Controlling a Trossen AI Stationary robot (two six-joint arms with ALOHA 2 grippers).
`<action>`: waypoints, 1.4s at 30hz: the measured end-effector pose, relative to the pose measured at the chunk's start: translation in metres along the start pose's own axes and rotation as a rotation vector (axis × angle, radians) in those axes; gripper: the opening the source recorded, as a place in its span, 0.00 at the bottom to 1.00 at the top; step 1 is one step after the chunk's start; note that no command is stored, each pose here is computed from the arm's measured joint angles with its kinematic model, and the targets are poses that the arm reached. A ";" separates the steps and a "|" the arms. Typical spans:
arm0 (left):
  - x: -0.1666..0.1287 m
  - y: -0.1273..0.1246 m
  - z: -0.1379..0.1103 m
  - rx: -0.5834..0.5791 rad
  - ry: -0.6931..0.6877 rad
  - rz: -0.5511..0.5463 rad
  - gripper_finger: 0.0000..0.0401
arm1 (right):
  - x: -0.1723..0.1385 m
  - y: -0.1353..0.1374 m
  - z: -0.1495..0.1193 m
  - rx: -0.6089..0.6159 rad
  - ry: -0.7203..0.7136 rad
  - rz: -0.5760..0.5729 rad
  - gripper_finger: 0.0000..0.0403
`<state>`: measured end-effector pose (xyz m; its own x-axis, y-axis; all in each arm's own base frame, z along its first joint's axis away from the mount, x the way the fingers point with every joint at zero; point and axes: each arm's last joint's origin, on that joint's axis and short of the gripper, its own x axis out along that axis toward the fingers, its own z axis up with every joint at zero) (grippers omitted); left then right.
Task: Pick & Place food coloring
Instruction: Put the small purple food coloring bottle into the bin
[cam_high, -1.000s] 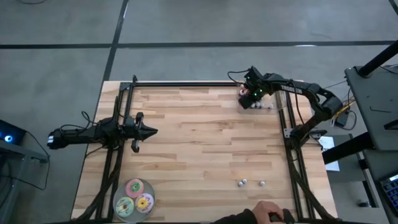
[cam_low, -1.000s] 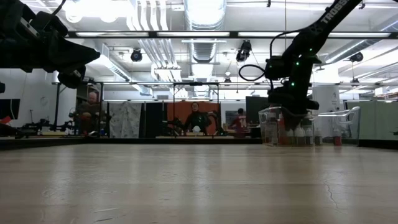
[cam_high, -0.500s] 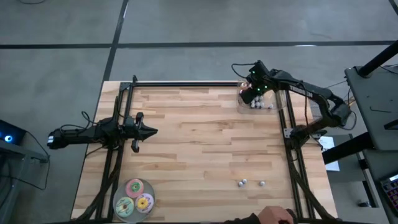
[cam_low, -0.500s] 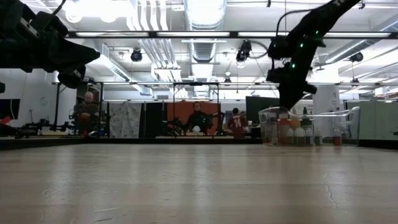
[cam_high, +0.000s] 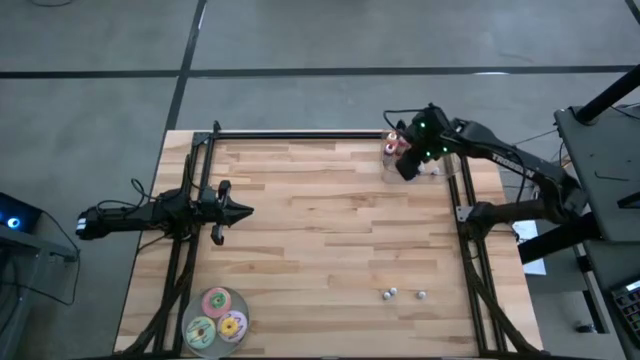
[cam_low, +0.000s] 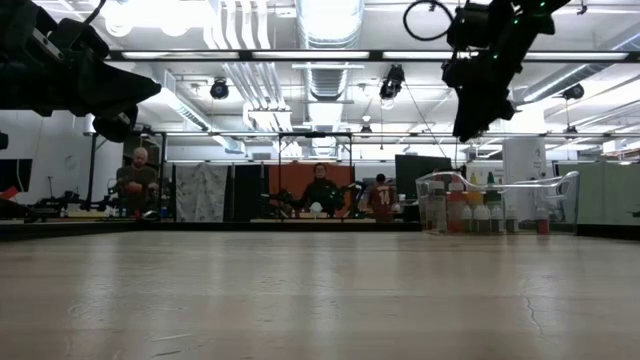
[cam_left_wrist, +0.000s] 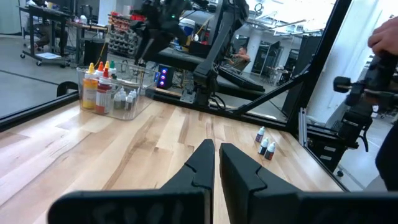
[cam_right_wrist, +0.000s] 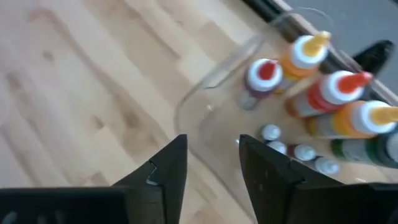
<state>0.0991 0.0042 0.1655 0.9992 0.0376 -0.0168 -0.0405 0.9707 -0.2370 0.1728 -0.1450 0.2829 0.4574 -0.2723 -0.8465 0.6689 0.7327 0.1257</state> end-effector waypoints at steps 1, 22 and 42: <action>0.000 0.000 0.000 0.000 0.000 0.000 0.00 | -0.002 0.002 -0.001 -0.014 -0.003 0.016 0.35; 0.000 0.000 0.000 0.000 0.000 0.000 0.00 | -0.024 0.093 -0.039 -0.324 0.019 0.280 0.46; 0.000 0.000 0.000 0.000 0.000 0.000 0.00 | -0.051 0.162 -0.098 -0.600 0.120 0.518 0.46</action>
<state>0.0991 0.0042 0.1656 0.9992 0.0375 -0.0166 -0.0404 0.9707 -0.2370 0.2000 0.0489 0.2955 0.5342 0.2381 -0.8111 -0.0561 0.9674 0.2470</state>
